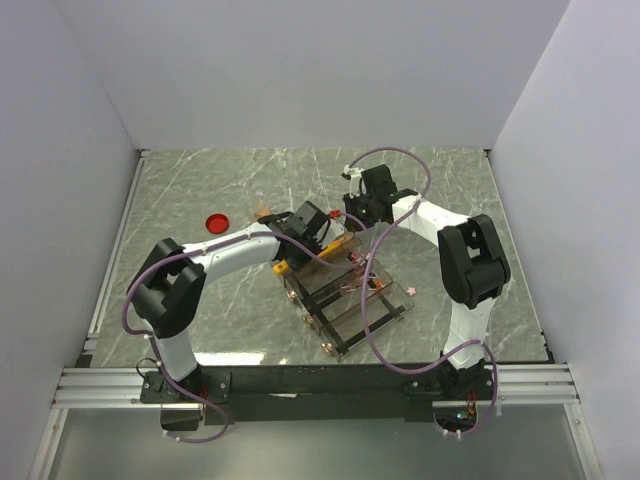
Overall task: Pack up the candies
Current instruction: Scoop the fake candies from the storage box.
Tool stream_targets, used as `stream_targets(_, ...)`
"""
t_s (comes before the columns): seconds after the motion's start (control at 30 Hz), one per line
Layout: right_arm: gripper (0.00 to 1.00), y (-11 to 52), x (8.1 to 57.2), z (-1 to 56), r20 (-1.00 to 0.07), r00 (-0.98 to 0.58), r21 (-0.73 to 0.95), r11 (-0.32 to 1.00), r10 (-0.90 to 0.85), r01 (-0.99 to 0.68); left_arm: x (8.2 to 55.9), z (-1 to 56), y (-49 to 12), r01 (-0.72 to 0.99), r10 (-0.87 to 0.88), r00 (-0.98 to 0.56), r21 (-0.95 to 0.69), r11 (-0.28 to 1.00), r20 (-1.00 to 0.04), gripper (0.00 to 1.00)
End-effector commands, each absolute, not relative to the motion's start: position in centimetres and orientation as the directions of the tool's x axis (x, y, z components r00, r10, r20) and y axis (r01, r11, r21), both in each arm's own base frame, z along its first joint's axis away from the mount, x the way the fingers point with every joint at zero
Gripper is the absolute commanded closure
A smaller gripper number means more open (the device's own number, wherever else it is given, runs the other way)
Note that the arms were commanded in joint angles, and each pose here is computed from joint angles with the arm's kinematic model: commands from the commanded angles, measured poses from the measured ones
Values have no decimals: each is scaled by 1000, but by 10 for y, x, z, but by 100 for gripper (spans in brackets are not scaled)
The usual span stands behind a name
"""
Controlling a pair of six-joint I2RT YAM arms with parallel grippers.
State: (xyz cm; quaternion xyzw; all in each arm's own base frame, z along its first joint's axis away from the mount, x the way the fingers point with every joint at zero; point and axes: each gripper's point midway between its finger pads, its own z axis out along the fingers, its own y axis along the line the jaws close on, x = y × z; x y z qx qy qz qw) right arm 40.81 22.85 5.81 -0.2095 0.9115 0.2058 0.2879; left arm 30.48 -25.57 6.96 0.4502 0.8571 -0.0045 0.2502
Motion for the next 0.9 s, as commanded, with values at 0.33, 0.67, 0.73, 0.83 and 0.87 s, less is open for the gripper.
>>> stream_targets(0.33, 100, 245, 381, 45, -498, -826, 372, 795, -265, -479, 303, 65, -288, 779, 683, -513, 53, 625, -520, 99)
stream_targets(0.67, 100, 249, 389, 60, -587, -734, 288, 759, -341, -583, 310, 83, -274, 871, 888, -218, 330, 365, -406, 99)
stream_targets(0.73, 100, 247, 391, 62, -593, -728, 279, 761, -344, -586, 312, 82, -266, 868, 910, -200, 365, 336, -363, 99)
stream_targets(0.83, 100, 248, 392, 63, -598, -723, 274, 759, -346, -590, 317, 82, -250, 862, 946, -159, 427, 273, -282, 99)
stream_targets(0.87, 100, 248, 393, 65, -603, -721, 275, 759, -342, -590, 317, 82, -246, 865, 952, -152, 430, 258, -265, 99)
